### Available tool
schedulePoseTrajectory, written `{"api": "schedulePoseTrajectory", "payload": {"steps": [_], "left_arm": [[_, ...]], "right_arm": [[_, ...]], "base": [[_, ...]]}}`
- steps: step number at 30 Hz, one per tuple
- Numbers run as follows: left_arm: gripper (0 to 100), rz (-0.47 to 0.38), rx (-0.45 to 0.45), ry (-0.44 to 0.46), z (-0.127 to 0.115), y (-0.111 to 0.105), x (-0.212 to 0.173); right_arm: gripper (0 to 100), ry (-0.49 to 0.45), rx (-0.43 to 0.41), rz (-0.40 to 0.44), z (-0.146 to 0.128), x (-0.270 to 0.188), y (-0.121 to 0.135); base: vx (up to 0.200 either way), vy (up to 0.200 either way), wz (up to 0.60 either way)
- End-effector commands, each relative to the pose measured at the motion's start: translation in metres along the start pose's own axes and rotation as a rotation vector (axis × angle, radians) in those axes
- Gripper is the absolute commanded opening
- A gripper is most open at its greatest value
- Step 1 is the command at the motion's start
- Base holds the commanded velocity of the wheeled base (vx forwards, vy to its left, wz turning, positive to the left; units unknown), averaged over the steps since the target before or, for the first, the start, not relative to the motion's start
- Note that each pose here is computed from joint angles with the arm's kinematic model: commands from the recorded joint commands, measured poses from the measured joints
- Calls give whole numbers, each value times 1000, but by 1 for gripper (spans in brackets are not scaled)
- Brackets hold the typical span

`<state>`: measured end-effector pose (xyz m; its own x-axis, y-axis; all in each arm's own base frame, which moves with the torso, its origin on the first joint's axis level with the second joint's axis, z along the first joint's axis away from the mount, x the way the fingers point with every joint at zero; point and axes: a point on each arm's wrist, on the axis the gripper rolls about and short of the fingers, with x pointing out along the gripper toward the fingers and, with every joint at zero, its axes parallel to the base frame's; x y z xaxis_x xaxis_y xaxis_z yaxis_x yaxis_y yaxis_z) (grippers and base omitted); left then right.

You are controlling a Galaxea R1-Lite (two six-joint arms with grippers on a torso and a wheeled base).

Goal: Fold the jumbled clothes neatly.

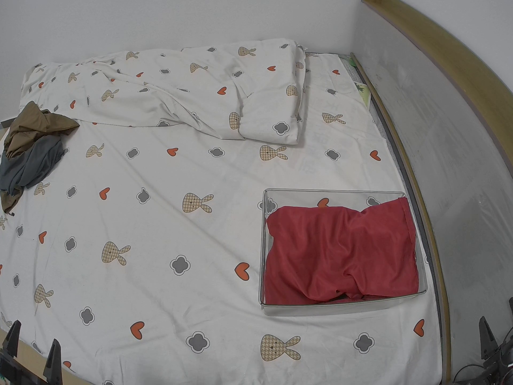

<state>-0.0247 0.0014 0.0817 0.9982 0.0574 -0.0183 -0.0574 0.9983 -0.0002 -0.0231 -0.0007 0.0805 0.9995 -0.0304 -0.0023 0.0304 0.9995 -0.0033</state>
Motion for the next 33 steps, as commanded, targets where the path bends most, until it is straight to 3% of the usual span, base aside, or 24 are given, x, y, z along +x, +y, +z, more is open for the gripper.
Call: {"api": "schedulePoseTrajectory", "payload": {"steps": [1,33], "left_arm": [[100,-47,-1,-12,-6,-1,2],[100,-65,-4,-17,-6,-2,2]], "right_arm": [[100,-2,0,6,-4,1,0],[100,-1,-4,20,-4,1,0]], "base": [[0,0,0],[0,0,0]]}}
